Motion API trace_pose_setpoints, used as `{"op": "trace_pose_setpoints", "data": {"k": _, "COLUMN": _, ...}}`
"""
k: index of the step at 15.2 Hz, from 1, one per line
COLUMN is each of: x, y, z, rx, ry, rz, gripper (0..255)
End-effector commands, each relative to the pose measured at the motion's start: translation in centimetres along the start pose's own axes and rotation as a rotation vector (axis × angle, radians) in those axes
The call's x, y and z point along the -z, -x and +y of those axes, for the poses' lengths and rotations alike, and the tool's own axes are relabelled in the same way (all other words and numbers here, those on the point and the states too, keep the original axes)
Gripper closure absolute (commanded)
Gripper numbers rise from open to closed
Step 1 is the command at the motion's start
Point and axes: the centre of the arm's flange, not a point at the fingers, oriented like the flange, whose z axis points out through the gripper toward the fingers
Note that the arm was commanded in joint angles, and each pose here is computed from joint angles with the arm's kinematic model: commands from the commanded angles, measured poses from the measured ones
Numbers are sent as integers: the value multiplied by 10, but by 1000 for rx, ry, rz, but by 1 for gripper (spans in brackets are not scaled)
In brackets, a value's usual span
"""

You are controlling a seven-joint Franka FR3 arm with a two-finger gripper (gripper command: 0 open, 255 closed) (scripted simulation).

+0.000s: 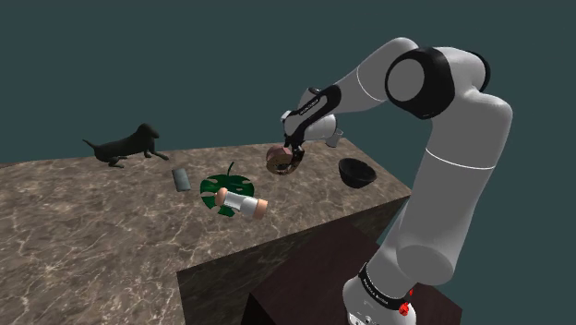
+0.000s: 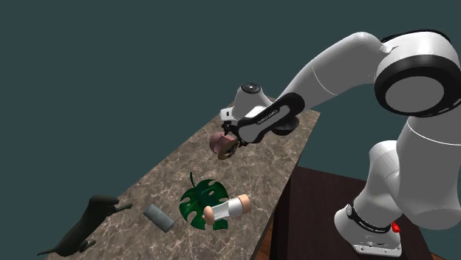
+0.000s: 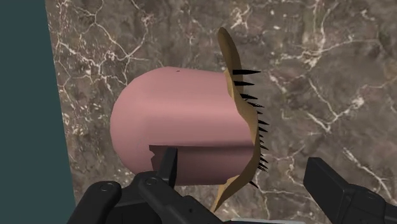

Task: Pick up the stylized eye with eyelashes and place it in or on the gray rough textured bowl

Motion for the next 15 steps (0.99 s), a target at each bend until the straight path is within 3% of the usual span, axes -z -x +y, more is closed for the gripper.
{"op": "trace_pose_setpoints", "data": {"k": 1, "x": -2, "y": 0, "z": 0, "rx": 0, "ry": 0, "rz": 0, "gripper": 0}}
{"op": "trace_pose_setpoints", "data": {"k": 6, "x": -1, "y": 0, "z": 0, "rx": 0, "ry": 0, "rz": 0, "gripper": 0}}
{"op": "trace_pose_setpoints", "data": {"k": 7, "x": -1, "y": 0, "z": 0, "rx": 0, "ry": 0, "rz": 0, "gripper": 255}}
{"op": "trace_pose_setpoints", "data": {"k": 15, "x": -2, "y": 0, "z": 0, "rx": 0, "ry": 0, "rz": 0, "gripper": 255}}
